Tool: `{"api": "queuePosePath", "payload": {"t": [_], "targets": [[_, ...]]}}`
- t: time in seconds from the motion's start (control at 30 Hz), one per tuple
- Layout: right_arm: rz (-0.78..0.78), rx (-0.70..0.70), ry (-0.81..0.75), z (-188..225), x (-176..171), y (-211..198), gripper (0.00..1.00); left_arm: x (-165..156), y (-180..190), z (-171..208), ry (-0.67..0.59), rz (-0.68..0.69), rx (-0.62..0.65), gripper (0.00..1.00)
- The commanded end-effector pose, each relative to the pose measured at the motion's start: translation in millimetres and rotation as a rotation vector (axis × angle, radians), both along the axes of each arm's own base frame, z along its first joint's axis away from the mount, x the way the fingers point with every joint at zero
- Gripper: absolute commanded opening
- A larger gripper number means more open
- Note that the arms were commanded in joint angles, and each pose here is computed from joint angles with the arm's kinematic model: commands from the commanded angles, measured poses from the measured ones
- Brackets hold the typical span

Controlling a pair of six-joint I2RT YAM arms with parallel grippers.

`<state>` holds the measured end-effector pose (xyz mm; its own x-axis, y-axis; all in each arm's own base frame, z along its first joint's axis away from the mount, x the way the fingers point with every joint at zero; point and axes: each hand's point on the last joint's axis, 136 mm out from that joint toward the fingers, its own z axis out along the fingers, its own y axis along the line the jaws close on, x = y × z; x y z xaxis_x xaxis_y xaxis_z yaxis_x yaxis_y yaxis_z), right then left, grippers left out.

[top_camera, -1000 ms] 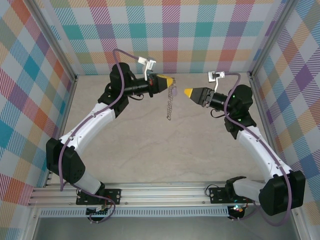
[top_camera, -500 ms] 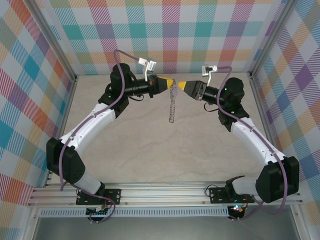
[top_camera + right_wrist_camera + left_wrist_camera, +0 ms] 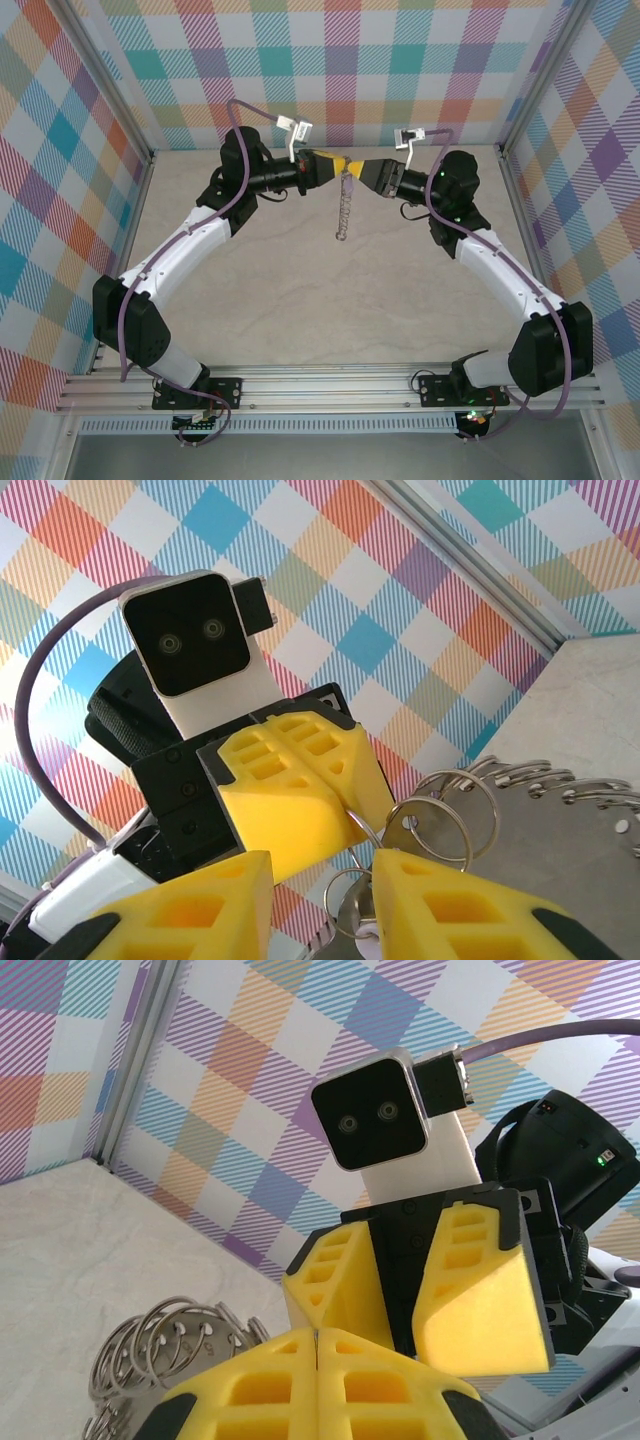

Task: Put the keys on the keyring

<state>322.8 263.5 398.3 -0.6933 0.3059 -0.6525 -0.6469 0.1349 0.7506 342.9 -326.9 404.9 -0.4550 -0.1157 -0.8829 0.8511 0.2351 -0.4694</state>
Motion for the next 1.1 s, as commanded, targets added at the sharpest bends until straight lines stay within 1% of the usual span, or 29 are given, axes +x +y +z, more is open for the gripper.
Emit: {"api": "queuePosePath", "payload": {"t": [0.0,0.1,0.17,0.33,0.63,0.87,1.07], "targets": [[0.015,0.012,-0.072,16,-5,5,0.30,-19,2,33,-0.091,-0.033,-0.058,0.00],[0.011,0.010,-0.073,16,-5,5,0.26,-19,2,32,-0.089,-0.035,-0.058,0.00],[0.009,0.008,-0.072,15,-4,5,0.25,-20,2,31,-0.087,-0.037,-0.057,0.00],[-0.009,-0.010,-0.072,11,-3,3,0.30,-21,3,34,-0.094,-0.036,-0.061,0.00],[-0.093,-0.045,-0.113,16,-5,-19,0.31,-24,3,34,-0.097,-0.043,-0.057,0.00],[-0.082,-0.045,-0.095,10,-2,-17,0.32,-25,4,35,-0.100,-0.045,-0.061,0.00],[-0.048,-0.018,-0.081,11,3,-10,0.35,-27,5,37,-0.102,-0.045,-0.063,0.00]]}}
